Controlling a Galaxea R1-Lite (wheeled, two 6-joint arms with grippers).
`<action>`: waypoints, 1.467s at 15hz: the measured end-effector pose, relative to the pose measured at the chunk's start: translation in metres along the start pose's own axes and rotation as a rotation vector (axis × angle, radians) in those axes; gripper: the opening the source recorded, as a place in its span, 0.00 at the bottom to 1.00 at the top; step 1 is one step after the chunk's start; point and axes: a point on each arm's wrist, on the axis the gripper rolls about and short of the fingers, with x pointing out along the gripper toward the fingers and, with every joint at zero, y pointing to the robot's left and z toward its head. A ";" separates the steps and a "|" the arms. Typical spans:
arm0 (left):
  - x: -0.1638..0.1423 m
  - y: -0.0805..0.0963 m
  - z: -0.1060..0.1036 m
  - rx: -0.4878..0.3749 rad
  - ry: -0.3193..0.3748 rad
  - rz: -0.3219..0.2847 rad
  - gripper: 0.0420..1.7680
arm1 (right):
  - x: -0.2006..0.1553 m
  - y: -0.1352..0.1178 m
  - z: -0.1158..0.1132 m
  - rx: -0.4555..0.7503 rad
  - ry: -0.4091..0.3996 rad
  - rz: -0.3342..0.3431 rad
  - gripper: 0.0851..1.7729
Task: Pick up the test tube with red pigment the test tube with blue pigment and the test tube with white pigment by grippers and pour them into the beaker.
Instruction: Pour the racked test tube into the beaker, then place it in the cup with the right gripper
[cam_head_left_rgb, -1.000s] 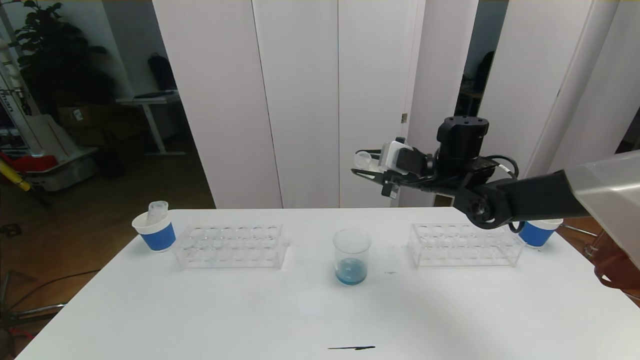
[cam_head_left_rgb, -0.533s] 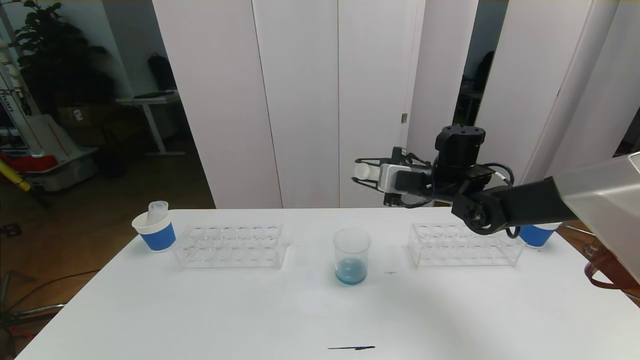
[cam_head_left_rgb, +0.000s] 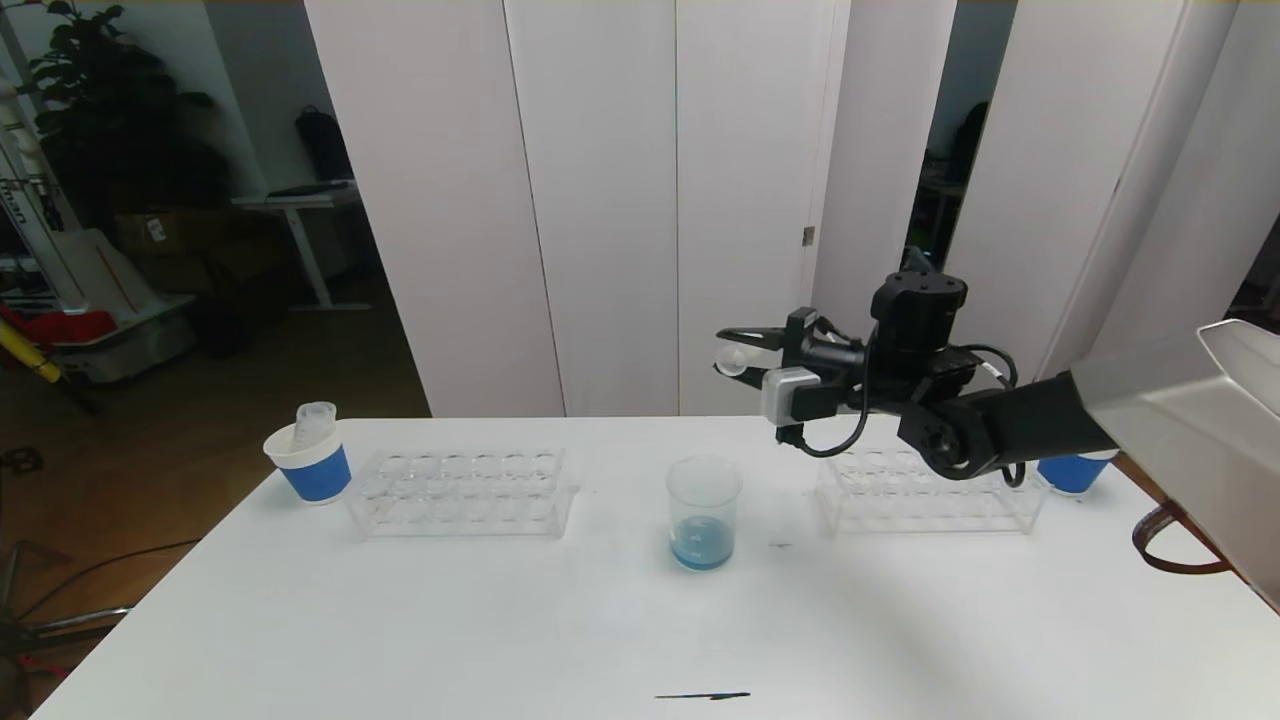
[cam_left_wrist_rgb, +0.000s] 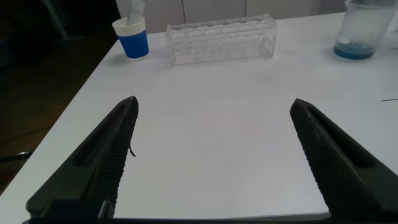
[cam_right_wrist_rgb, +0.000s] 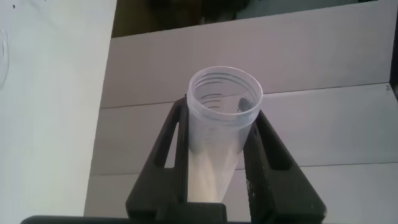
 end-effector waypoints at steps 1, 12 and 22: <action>0.000 0.000 0.000 0.000 0.000 0.000 0.99 | 0.001 0.003 -0.001 -0.020 -0.003 0.004 0.30; 0.000 0.000 0.000 0.000 0.000 0.000 0.99 | 0.011 0.009 -0.002 -0.162 -0.017 0.000 0.30; 0.000 0.000 0.000 0.000 0.000 0.000 0.99 | 0.016 0.004 -0.002 -0.281 -0.022 -0.019 0.30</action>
